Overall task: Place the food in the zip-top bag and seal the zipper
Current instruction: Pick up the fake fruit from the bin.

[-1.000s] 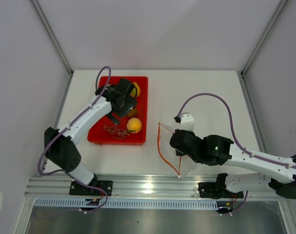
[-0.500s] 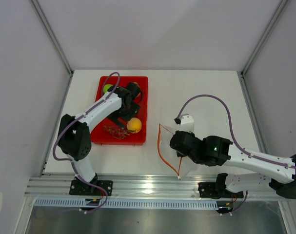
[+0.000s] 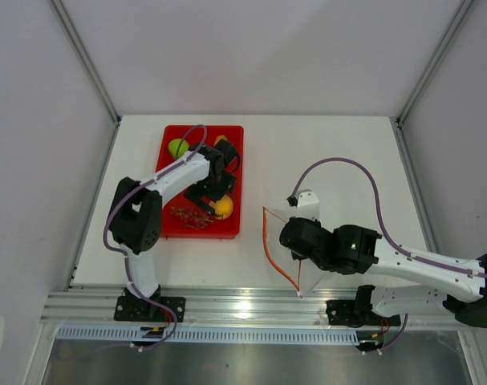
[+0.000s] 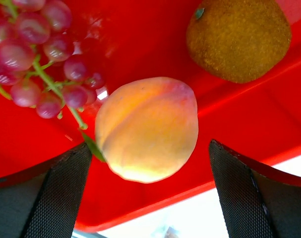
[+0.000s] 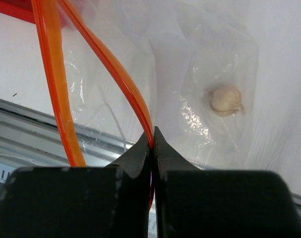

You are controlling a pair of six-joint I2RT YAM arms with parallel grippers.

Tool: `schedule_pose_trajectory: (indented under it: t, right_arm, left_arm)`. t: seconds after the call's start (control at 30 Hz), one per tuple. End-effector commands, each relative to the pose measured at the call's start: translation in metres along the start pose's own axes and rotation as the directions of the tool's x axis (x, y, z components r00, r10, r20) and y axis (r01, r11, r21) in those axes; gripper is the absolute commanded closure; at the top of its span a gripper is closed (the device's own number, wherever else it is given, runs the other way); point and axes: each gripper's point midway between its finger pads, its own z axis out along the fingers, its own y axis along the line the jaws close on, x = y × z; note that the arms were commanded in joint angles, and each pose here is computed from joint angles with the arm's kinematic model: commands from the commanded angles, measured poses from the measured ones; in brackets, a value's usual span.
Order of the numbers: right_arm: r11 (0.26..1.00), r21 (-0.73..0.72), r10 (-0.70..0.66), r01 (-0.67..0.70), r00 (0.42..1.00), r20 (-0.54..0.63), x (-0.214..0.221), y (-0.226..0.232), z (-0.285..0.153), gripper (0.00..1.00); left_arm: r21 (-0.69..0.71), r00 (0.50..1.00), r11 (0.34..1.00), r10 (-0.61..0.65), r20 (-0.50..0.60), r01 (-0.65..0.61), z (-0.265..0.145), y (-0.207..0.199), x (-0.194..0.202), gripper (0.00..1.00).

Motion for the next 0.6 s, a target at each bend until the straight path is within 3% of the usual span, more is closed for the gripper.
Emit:
schedule_pose_trajectory:
  t: [0.0, 0.33, 0.57]
  right_arm:
    - [1.000, 0.000, 0.019, -0.019, 1.000, 0.022, -0.005, -0.004, -0.003, 1.00]
    - [1.000, -0.001, 0.020, -0.020, 1.000, 0.024, -0.005, -0.004, -0.002, 1.00]
    - [1.000, -0.004, 0.021, -0.021, 0.999, 0.024, -0.006, -0.003, -0.001, 1.00]
  left_arm:
    - [0.009, 0.999, 0.999, -0.039, -0.015, 0.039, 0.005, -0.013, 0.000, 0.00]
    - [-0.051, 0.997, 0.997, -0.056, -0.052, 0.053, 0.025, -0.005, 0.007, 0.03]
    - [-0.010, 0.999, 0.999, -0.044, -0.033, 0.043, 0.015, -0.006, 0.002, 0.24]
